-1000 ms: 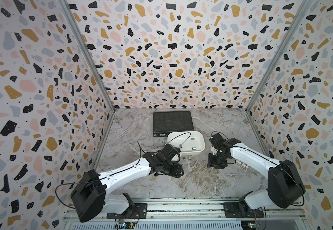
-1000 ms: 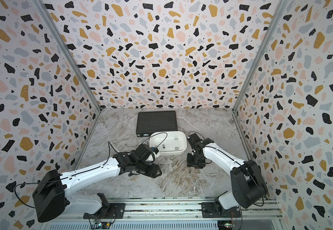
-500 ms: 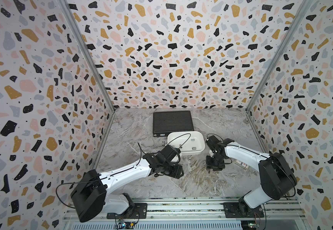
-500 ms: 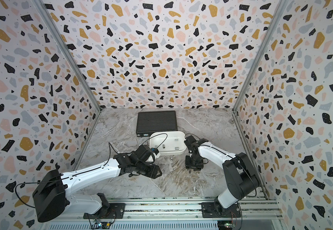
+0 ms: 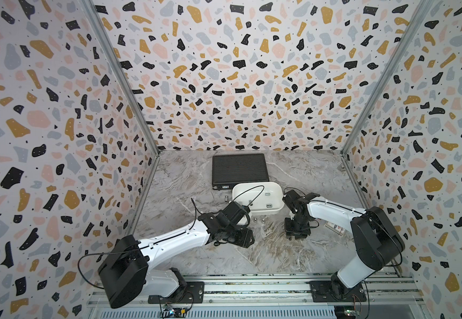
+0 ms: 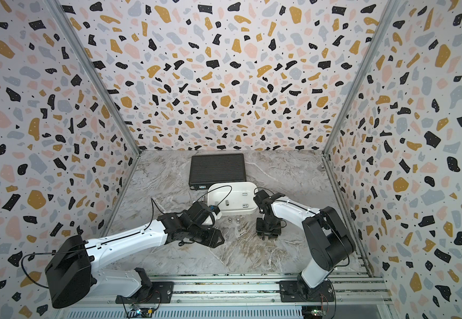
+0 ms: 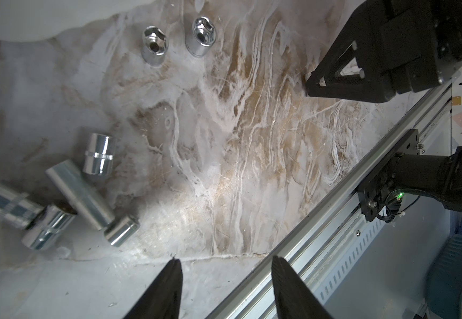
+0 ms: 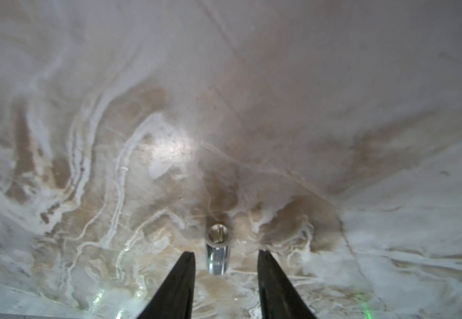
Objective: Put the socket on the desktop into the storage box
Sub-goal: Pick up the socket head at the center of the board.
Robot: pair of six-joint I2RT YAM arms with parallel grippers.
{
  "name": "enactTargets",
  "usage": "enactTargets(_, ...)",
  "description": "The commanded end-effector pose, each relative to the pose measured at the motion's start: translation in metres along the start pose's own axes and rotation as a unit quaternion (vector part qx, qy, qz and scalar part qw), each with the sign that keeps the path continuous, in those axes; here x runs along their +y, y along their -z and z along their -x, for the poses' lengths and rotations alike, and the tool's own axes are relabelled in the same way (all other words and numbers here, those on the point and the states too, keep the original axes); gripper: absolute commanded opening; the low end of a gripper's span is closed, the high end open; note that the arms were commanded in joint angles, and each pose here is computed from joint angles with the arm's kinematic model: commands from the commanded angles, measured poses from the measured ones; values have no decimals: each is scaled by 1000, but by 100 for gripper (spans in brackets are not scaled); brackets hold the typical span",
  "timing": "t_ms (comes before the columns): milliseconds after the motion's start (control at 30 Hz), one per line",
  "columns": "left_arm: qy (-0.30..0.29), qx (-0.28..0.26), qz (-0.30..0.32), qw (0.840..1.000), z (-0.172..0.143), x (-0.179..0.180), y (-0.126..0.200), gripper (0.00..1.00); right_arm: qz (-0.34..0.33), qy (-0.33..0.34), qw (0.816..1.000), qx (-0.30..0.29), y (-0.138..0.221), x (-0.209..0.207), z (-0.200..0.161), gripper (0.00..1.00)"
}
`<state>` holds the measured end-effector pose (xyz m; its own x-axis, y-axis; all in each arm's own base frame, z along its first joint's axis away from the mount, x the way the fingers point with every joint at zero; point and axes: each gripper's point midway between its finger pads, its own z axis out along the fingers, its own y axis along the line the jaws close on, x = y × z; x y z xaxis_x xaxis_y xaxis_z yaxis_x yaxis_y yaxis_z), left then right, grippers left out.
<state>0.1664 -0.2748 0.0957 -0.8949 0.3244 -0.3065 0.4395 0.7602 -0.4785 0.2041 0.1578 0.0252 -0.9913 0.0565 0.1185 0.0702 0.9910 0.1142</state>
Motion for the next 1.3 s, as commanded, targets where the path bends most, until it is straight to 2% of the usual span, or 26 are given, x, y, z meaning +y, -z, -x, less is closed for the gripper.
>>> enactTargets(0, -4, -9, -3, 1000, 0, -1, 1, 56, -6, -5, 1000, -8, 4, 2, 4, 42)
enactTargets(300, -1, -13, -1, 1000, 1, 0, 1, 56, -14, -5, 1000, 4, -5, 0, 0, 32)
enactTargets(533, -1, -13, -1, 1000, 1, 0, 1, 55, -8, -3, 1000, 8, -9, 2, -2, 13)
enactTargets(833, -1, -16, 2, 1000, 1, 0, 3, 55, 2, -2, 1000, -4, -1, 4, -1, 11)
enactTargets(1267, -9, -64, 16, 998, 15, 0, 21, 55, 18, 11, 999, -47, 36, 15, 11, 11)
